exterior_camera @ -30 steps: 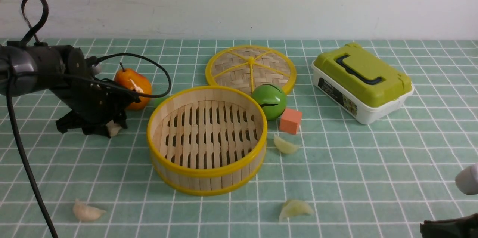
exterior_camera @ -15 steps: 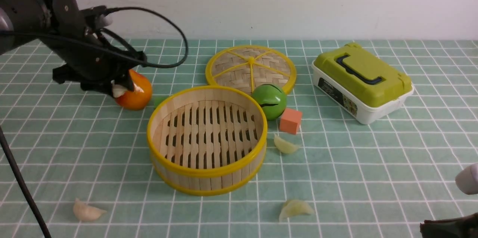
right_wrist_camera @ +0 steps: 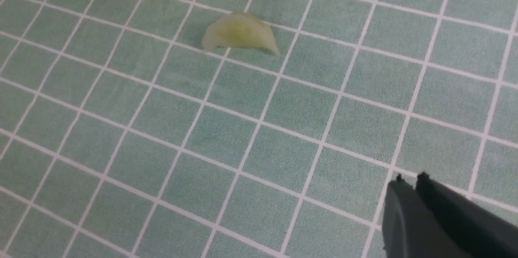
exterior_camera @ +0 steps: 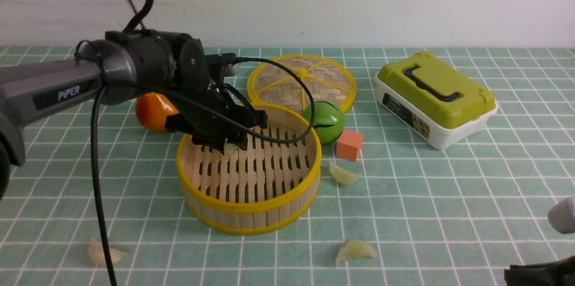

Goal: Put the dumplings into the steamer on the table with the blue tablecloth.
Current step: 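Place the dumpling into the bamboo steamer basket with the left gripper, then reach for and grasp a dumpling on the table with the left gripper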

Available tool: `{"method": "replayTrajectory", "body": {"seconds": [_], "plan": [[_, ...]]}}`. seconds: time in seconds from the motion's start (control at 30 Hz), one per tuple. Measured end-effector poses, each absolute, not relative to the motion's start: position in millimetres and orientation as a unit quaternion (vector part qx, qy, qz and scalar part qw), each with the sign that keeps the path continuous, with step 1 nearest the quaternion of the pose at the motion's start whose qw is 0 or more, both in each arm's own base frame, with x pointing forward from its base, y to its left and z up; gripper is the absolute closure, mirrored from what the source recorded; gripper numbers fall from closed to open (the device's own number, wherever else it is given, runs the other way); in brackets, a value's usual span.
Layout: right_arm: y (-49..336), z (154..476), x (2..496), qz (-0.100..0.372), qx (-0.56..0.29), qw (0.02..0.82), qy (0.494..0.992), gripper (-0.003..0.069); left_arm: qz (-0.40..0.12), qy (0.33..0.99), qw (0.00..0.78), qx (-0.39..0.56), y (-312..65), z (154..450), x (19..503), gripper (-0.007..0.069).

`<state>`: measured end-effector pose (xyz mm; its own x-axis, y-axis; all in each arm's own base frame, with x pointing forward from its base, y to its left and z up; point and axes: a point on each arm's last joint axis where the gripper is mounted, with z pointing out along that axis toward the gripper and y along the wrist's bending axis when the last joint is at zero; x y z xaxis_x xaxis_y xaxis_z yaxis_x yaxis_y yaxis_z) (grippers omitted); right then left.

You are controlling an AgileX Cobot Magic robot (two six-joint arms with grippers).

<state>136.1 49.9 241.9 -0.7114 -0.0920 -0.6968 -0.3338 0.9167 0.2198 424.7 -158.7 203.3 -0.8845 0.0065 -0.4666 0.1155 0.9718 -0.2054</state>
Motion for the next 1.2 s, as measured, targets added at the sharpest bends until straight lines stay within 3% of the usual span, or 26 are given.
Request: {"method": "replayTrajectory", "body": {"seconds": [0.13,0.27,0.3,0.37,0.5,0.63,0.7,0.97,1.2], "plan": [[50.1,242.0,136.1,0.169,-0.116,0.361,0.91,0.0618,-0.115,0.963,0.243,0.031,-159.2,201.5,426.3,0.0325],[50.1,242.0,136.1,0.169,-0.116,0.361,0.91,0.0615,-0.122,0.96,0.25,0.018,-159.1,207.6,425.7,0.0202],[50.1,242.0,136.1,0.169,-0.116,0.361,0.91,0.0615,-0.122,0.96,0.25,0.017,-159.0,208.7,425.3,0.0202],[50.1,242.0,136.1,0.169,-0.116,0.361,0.91,0.0609,-0.126,0.958,0.257,0.008,-155.3,236.4,415.0,0.0172],[50.1,242.0,136.1,0.169,-0.116,0.361,0.91,0.0606,-0.118,0.945,0.304,0.011,-140.2,305.5,384.3,0.0193],[50.1,242.1,136.1,0.169,-0.115,0.362,0.91,0.0603,-0.095,0.943,0.319,-0.014,-117.2,342.1,338.1,0.0235],[50.1,242.2,136.3,0.169,-0.115,0.363,0.909,0.0601,-0.073,0.947,0.308,-0.047,-102.8,335.2,312.1,0.0254],[50.2,242.3,136.3,0.17,-0.114,0.363,0.909,0.0595,-0.003,0.94,0.242,-0.243,-67.7,229.2,258.3,0.0244],[50.2,242.3,136.3,0.17,-0.114,0.363,0.909,0.0587,0.016,0.934,0.216,-0.284,-67.1,196.8,265.3,0.0209]]}}
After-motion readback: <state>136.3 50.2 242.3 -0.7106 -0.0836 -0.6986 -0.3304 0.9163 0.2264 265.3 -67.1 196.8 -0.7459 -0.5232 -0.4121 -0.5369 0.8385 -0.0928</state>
